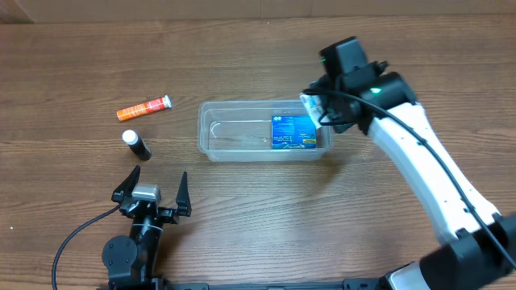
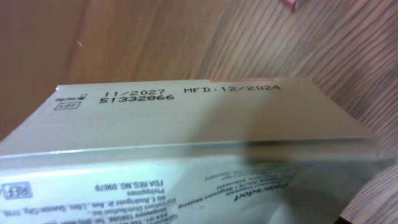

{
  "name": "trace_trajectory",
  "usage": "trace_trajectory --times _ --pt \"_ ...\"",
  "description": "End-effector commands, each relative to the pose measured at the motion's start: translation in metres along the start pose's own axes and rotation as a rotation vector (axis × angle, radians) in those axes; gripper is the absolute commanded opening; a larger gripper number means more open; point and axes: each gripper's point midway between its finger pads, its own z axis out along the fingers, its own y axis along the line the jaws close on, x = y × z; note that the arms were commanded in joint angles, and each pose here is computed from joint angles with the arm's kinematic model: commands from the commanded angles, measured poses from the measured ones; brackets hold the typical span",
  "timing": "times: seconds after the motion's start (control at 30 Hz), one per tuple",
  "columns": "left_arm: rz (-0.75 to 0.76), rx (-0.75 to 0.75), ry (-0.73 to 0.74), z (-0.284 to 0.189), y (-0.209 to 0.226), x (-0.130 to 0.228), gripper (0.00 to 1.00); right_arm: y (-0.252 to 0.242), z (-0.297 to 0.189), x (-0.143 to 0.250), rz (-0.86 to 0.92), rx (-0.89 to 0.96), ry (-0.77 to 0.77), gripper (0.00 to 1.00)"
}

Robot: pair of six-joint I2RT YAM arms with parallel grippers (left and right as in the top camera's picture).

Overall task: Pack container
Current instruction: 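Place the white box into the container beside the blue box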

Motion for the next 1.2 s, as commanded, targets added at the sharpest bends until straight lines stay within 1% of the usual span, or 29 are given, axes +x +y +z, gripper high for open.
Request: trace_trajectory --times 0.0,0.13,0.23,0.43,0.57,0.63,0.83,0.93,0.97,1.0,1.03,1.1,1.17 --pt "0.009 -0.002 -0.006 0.000 0.001 -0.001 1.00 0.007 0.022 0.017 0.025 0.018 0.033 0.69" --pt "0.009 -0.002 -0.006 0.000 0.001 -0.001 1.00 0.004 0.043 0.032 0.036 0.054 0.092 0.69" --pt "0.009 -0.002 -0.006 0.000 0.001 -0.001 1.00 0.005 0.044 0.039 0.079 0.058 0.119 0.68" --pt "0.009 -0.002 -0.006 0.000 0.001 -0.001 1.00 0.010 0.041 0.060 0.163 0.053 0.115 0.68" --pt "0.009 -0.002 -0.006 0.000 0.001 -0.001 1.00 0.010 0.043 0.070 0.173 0.060 0.117 0.66" --pt "0.009 -0.002 -0.006 0.000 0.001 -0.001 1.00 0.005 0.055 0.077 0.184 0.093 0.126 0.66" --pt "0.009 -0.002 -0.006 0.000 0.001 -0.001 1.00 0.002 0.063 0.080 0.184 0.115 0.133 0.67" --pt "0.009 -0.002 -0.006 0.000 0.001 -0.001 1.00 0.002 0.063 0.079 0.185 0.112 0.132 0.72" --pt "0.009 -0.002 -0.006 0.000 0.001 -0.001 1.00 0.004 0.063 0.078 0.187 0.107 0.132 0.76" --pt "0.009 -0.002 -0.006 0.000 0.001 -0.001 1.00 0.005 0.063 0.078 0.189 0.101 0.131 0.83" --pt "0.009 -0.002 -0.006 0.000 0.001 -0.001 1.00 0.006 0.064 0.077 0.191 0.098 0.131 0.86" --pt "0.009 -0.002 -0.006 0.000 0.001 -0.001 1.00 0.007 0.065 0.073 0.193 0.093 0.127 0.89" --pt "0.009 -0.002 -0.006 0.000 0.001 -0.001 1.00 0.006 0.066 0.068 0.200 0.095 0.123 0.90"
